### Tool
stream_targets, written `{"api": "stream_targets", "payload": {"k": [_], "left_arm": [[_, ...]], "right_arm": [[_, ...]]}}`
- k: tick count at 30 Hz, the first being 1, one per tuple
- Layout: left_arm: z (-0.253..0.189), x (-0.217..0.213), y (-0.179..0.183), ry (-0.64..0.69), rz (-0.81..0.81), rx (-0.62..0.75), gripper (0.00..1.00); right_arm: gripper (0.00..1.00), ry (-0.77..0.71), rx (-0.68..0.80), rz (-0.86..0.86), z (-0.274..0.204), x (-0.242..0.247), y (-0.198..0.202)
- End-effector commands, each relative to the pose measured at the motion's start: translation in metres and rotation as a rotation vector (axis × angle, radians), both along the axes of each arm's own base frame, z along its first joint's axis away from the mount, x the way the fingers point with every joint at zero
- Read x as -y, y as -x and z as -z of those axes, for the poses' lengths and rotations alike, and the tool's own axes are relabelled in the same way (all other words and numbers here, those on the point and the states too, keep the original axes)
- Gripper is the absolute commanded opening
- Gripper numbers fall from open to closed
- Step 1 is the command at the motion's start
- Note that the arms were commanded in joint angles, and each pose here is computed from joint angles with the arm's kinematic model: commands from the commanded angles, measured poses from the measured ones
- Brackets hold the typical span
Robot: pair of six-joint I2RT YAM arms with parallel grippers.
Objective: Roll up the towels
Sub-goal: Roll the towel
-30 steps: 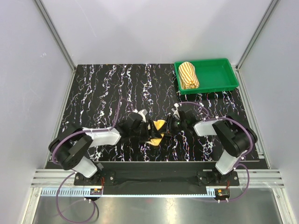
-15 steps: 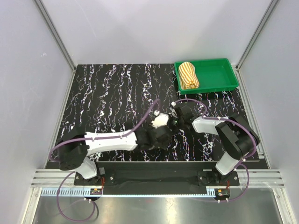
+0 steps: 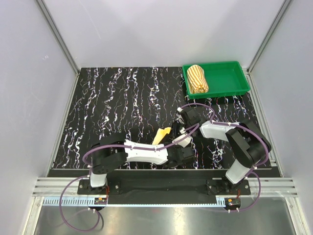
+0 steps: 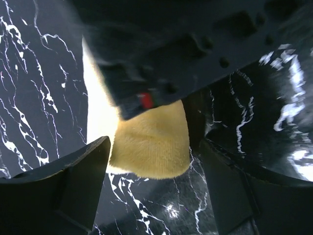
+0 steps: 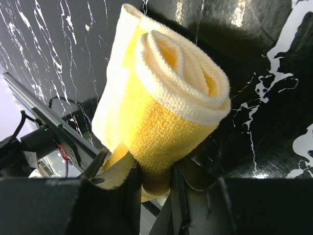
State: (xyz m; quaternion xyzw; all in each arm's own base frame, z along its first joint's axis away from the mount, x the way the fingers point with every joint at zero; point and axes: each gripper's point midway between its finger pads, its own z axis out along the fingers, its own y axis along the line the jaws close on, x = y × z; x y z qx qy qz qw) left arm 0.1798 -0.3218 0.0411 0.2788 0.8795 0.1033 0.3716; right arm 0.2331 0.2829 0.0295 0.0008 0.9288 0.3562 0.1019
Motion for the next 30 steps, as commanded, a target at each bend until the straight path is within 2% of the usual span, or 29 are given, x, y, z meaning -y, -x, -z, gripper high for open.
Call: {"api": "stream_targets", "payload": {"k": [1, 3, 6, 10, 11, 14, 16, 17, 21, 27, 30], "left_arm": [[-0.013, 0.013, -0.010, 0.004, 0.030, 0.067, 0.79], [-0.009, 0.013, -0.009, 0.002, 0.047, 0.059, 0.77], [-0.003, 0.013, -0.006, -0.001, 0.053, 0.042, 0.68], [0.006, 0.008, -0.002, -0.012, 0.050, 0.019, 0.35], [0.007, 0.008, -0.002, -0.014, 0.049, 0.019, 0.22], [0.008, 0.009, -0.002, -0.013, 0.049, 0.016, 0.11], [0.009, 0.008, -0.002, -0.017, 0.052, 0.013, 0.08], [0.008, 0.009, -0.002, -0.010, 0.049, 0.011, 0.07], [0.005, 0.008, 0.001, 0.036, 0.045, -0.010, 0.04], [0.004, -0.003, 0.001, 0.147, -0.001, -0.069, 0.02], [0.006, -0.005, 0.005, 0.228, -0.019, -0.117, 0.02]], "right_arm": [[0.17, 0.050, -0.006, -0.023, 0.005, 0.004, 0.007], [0.17, 0.044, -0.012, -0.028, 0.005, 0.003, 0.008], [0.17, 0.045, -0.016, -0.025, 0.005, 0.003, 0.008], [0.16, 0.038, -0.019, -0.034, 0.001, 0.002, 0.009], [0.16, 0.035, -0.018, -0.036, -0.001, 0.002, 0.009], [0.16, 0.045, -0.016, -0.039, -0.003, 0.004, 0.010], [0.20, 0.063, -0.006, -0.042, -0.008, 0.008, 0.012], [0.30, 0.086, 0.007, -0.028, -0.009, 0.013, 0.009], [0.60, 0.176, 0.017, 0.031, -0.019, 0.040, 0.001], [0.71, 0.173, 0.079, 0.192, -0.061, 0.099, -0.036], [0.73, 0.198, 0.103, 0.204, -0.070, 0.111, -0.040]]}}
